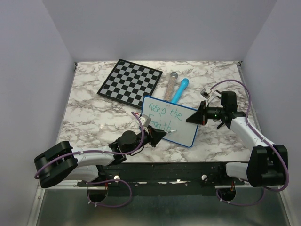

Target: Write a sentence on the whiteboard

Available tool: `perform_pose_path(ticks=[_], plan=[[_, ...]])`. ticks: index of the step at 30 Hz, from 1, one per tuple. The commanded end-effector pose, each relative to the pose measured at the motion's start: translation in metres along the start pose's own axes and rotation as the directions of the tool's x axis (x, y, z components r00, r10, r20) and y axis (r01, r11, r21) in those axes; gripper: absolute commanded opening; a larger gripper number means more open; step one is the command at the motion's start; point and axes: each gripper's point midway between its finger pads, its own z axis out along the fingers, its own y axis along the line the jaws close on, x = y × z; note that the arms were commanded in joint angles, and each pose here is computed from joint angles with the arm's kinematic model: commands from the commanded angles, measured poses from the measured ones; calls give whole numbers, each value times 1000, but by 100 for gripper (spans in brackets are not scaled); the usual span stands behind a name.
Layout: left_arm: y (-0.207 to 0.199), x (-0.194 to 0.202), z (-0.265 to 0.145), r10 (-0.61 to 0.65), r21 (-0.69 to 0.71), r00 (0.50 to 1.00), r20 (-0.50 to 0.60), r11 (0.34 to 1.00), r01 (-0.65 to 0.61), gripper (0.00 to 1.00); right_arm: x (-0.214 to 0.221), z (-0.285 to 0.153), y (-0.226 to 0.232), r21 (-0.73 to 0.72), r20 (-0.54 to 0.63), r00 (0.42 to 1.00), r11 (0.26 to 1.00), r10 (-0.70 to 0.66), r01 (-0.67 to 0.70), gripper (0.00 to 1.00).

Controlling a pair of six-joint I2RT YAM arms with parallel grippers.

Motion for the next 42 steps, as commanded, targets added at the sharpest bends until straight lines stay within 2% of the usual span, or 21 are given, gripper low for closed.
perform_pose_path(ticks=[1,42], plan=[[-1,-11,0,13,-7,999,47,1000,-13,0,-21,0,12,-62,36,998,996,-58,60,1],[-4,-22,-4,24,-12,998,60,1000,-24,0,-23,-1,14,-60,39,996,995,-74,76,1]])
